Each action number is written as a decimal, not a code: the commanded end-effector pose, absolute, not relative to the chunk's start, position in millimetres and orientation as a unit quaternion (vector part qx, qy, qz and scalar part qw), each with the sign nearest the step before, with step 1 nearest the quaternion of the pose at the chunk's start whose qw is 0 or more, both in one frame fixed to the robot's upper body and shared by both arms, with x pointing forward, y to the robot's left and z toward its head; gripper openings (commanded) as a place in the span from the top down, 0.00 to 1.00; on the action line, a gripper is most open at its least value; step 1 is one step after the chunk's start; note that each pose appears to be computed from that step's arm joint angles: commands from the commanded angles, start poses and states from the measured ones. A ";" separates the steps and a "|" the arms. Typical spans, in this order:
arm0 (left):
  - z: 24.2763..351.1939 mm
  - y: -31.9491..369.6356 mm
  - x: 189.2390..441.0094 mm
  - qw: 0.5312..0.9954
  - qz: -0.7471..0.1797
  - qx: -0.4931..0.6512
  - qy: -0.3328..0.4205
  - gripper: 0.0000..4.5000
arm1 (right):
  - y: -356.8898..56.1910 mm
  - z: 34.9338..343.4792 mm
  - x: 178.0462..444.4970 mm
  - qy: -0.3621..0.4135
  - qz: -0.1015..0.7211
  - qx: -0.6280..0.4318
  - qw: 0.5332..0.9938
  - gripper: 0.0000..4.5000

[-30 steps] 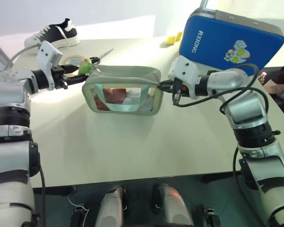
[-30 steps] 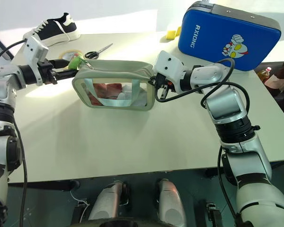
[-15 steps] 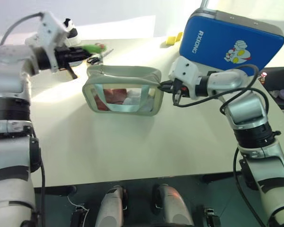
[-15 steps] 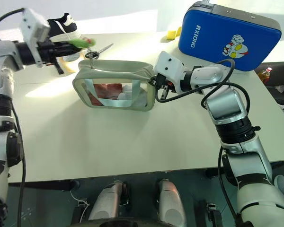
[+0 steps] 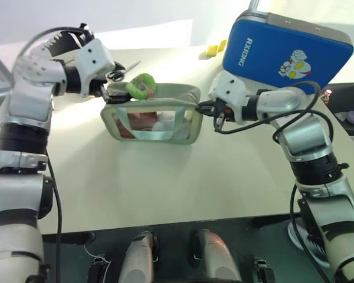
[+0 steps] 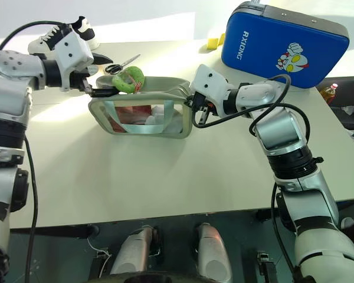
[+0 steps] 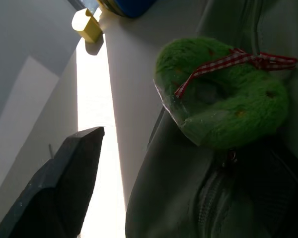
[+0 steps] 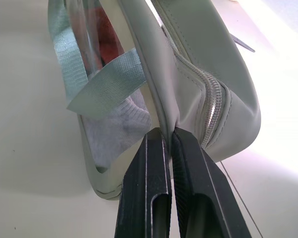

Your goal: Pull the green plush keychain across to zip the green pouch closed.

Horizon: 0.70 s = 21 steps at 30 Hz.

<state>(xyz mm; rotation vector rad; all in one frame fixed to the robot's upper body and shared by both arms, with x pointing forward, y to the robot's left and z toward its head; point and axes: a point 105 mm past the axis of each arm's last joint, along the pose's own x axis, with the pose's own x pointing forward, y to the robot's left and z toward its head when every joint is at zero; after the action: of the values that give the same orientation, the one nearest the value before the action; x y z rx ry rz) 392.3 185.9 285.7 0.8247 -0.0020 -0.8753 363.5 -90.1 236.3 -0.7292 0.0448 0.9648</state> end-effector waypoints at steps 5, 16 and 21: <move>305.6 218.9 358.6 0.811 -0.413 0.414 0.028 0.01 | -83.8 243.8 363.3 0.003 0.459 -0.348 0.817 1.00; 253.0 216.4 364.5 0.829 -0.395 0.392 0.058 0.12 | -82.5 242.7 362.2 0.006 0.463 -0.350 0.814 1.00; 251.4 213.5 366.6 0.831 -0.399 0.384 0.053 0.66 | -84.5 242.1 362.6 0.008 0.459 -0.350 0.816 1.00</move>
<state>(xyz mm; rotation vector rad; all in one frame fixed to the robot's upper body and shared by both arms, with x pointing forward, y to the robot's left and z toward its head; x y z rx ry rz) 367.0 212.0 236.7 0.8031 0.1651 -0.8684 365.6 -89.4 235.9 -0.7305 0.0448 0.9690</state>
